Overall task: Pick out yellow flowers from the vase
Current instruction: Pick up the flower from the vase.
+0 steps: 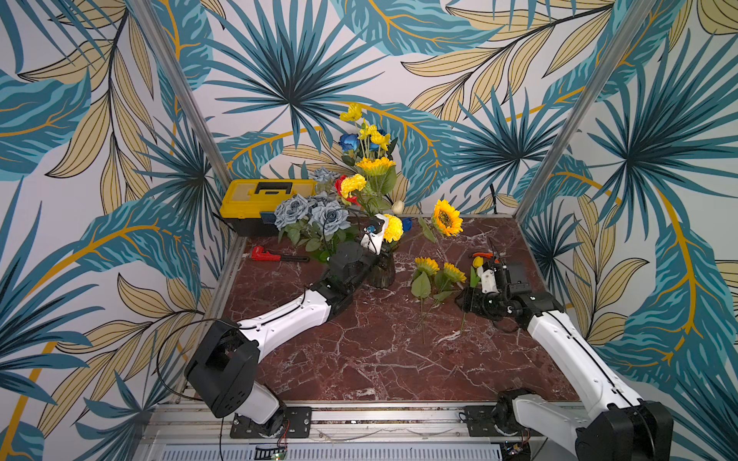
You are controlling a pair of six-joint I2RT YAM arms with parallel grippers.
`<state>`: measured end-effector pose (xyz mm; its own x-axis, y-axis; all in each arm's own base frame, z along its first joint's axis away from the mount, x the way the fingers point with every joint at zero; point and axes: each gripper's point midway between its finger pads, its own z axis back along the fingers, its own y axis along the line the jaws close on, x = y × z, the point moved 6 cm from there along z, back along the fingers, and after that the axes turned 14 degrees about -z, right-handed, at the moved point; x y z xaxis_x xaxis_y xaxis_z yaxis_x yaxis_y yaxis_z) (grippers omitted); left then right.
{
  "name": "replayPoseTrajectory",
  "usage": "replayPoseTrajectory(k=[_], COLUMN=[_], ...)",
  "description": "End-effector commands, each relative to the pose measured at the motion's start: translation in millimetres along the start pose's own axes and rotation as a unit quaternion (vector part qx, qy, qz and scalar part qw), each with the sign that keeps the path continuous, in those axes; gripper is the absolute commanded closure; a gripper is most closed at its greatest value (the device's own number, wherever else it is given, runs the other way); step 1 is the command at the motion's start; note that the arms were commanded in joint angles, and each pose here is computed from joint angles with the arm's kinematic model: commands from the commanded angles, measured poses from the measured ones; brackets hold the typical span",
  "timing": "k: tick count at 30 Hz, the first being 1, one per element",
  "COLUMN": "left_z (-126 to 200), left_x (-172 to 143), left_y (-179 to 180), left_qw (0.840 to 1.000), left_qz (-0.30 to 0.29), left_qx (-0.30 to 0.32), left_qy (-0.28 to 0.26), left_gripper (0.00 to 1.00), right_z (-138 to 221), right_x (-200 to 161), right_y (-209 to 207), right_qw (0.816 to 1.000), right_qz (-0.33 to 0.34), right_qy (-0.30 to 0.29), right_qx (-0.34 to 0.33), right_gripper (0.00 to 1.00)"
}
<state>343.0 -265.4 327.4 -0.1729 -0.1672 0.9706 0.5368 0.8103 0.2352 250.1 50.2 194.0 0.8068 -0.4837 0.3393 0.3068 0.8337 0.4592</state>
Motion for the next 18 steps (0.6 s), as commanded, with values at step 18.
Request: replayPoseTrajectory(k=[18], left_z=[61], left_x=[118], left_y=[27], left_qw=[0.989], left_qz=[-0.015], left_qx=[0.004], left_qy=[-0.149], left_gripper=[0.91], right_z=[3], right_x=[-4], right_y=[2], right_qw=[1.000], right_qz=[0.001], right_qy=[-0.003], right_qx=[0.015], right_gripper=[0.28])
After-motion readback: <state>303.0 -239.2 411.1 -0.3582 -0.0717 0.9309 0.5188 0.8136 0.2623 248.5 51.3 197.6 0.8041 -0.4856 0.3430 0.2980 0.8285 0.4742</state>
